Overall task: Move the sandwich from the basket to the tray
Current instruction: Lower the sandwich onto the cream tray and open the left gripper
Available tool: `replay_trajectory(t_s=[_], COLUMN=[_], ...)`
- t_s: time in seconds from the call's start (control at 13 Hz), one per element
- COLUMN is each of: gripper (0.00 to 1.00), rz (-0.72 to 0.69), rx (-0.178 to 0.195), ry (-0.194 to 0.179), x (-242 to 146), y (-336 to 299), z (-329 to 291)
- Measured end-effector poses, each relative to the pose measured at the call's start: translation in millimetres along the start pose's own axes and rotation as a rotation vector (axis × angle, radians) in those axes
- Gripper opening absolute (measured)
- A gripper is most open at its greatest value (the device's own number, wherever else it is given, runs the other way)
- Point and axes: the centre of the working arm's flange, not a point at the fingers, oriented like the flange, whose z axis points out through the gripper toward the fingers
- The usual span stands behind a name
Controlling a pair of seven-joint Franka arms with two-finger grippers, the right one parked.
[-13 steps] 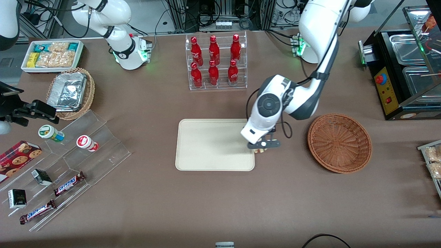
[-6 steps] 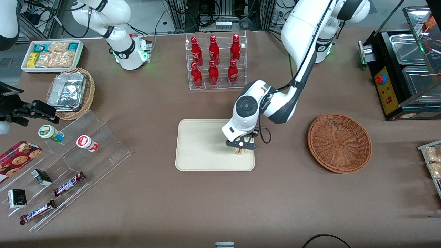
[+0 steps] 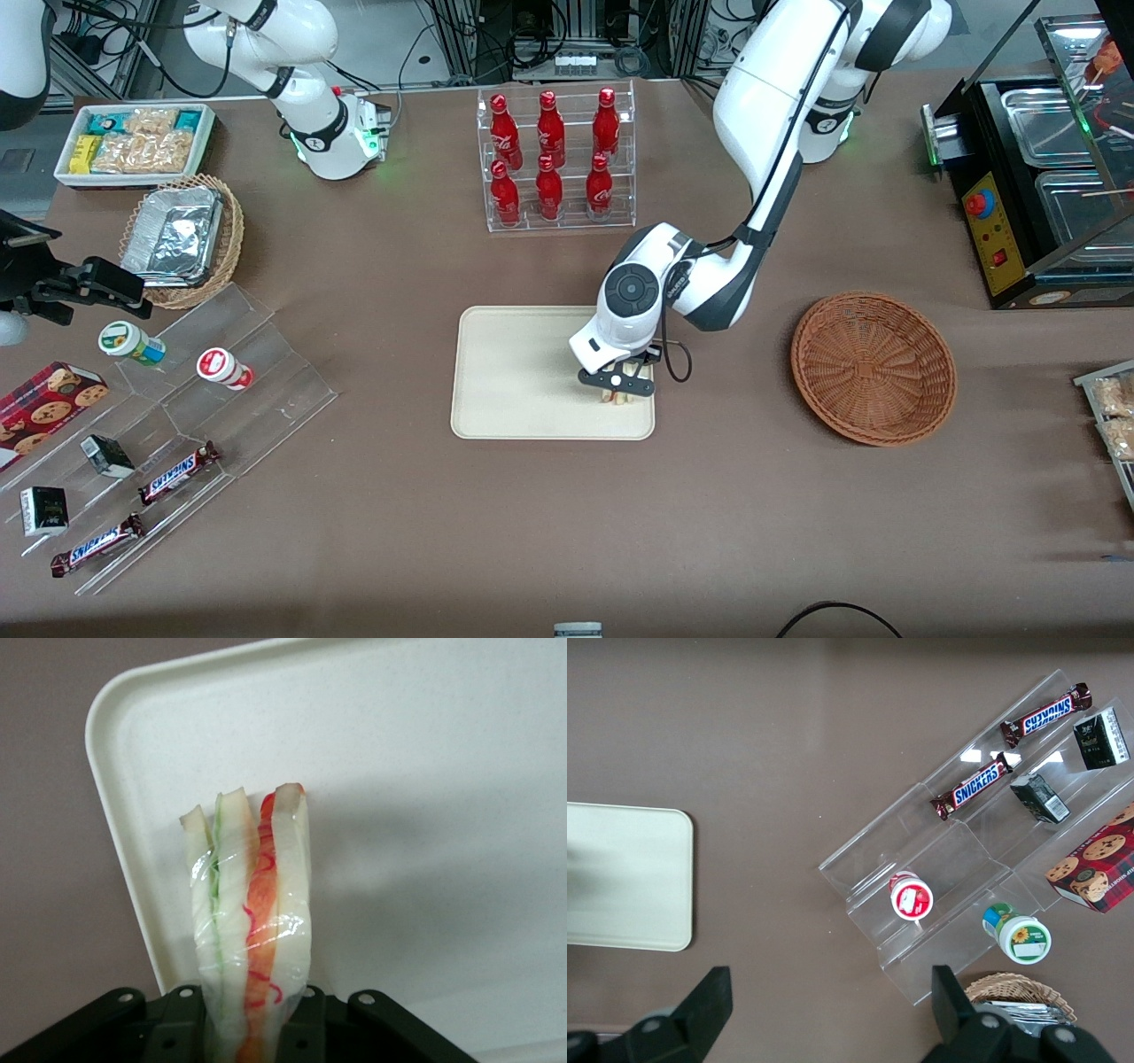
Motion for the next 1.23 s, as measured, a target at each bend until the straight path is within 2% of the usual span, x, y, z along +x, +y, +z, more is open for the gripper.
replay_trajectory(t_s=[0.31, 0.46, 0.62, 0.69, 0.77, 0.85, 1.23], gripper=[0.22, 0.23, 0.26, 0.32, 0.32, 0.39, 0.91], rz=[-0.022, -0.023, -0.021, -0.022, -0.022, -0.022, -0.032], rx=[-0.015, -0.016, -0.013, -0.011, -0.011, -0.012, -0.021], ry=[0.025, 0.023, 0.015, 0.012, 0.011, 0.012, 0.029], x=[10.8, 10.6, 8.5, 7.9, 7.9, 8.1, 13.6], y=[5.7, 7.6, 10.1, 10.7, 10.7, 10.8, 14.2], z=[-7.3, -5.5, 0.9, 3.3, 3.9, 3.6, -10.6])
